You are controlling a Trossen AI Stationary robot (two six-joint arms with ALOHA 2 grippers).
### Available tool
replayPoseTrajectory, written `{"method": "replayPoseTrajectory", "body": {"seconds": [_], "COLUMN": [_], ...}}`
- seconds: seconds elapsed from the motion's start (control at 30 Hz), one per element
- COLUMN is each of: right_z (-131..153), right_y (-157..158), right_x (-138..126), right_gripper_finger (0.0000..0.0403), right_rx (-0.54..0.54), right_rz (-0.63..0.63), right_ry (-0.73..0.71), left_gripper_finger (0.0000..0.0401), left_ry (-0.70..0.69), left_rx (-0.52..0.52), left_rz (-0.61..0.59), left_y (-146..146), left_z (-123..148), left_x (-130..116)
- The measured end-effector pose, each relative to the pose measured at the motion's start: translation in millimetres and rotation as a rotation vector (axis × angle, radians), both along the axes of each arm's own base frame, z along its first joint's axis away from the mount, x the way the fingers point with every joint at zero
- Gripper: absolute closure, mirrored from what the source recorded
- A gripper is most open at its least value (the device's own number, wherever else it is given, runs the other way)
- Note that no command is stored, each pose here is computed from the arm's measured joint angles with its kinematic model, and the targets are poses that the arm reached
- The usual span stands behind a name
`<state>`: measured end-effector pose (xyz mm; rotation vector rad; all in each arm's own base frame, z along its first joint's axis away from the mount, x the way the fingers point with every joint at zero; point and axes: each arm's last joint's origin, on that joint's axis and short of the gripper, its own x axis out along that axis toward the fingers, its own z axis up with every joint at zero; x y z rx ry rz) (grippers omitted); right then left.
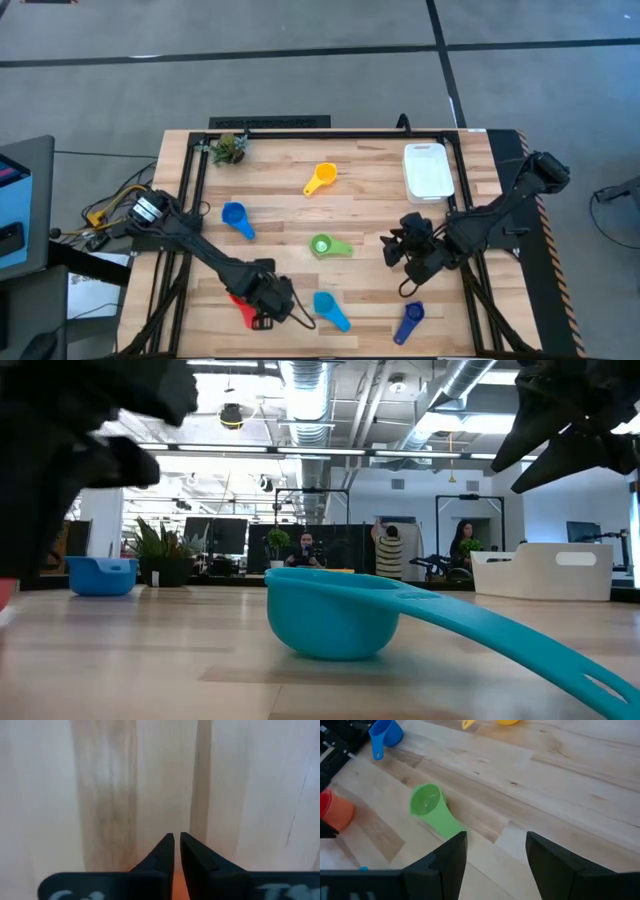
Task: Nest measuring cups in basket
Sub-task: Stack the red measuring cup on top of the orange measuring cup, then stack the yellow measuring cup on top of the red measuring cup
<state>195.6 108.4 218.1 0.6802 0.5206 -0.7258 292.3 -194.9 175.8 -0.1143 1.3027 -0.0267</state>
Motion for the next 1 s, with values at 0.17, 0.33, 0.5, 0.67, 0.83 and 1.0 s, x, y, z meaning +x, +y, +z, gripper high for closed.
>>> {"method": "replayPoseTrajectory", "body": {"seconds": [0.17,0.33,0.5,0.67,0.83,1.0], "right_z": [0,0,0,0,-9,-23], "right_y": [-5,-6,-5,-6,-6,-7], "right_x": [3,3,3,3,10,21], "right_gripper_finger": [0.0178,0.0178,0.0178,0.0178,0.0178,0.0178], "right_rx": [0.001,0.009,0.006,-0.001,-0.018,0.014], "right_rz": [-0.024,-0.023,-0.021,-0.023,-0.042,-0.052], "right_ry": [0.002,0.009,0.010,0.010,0.034,0.084], "left_gripper_finger": [0.0384,0.0384,0.0384,0.0384,0.0384,0.0379], "left_ry": [-0.116,-0.228,-0.344,-0.482,-0.674,-0.843], "left_rx": [0.123,0.274,0.363,0.337,0.314,0.209], "left_rz": [0.037,0.148,0.273,0.424,0.544,0.556], "left_y": [6,25,49,79,111,163], "left_z": [16,49,84,84,64,64], "left_x": [3,-10,-39,-70,-76,-45]}}
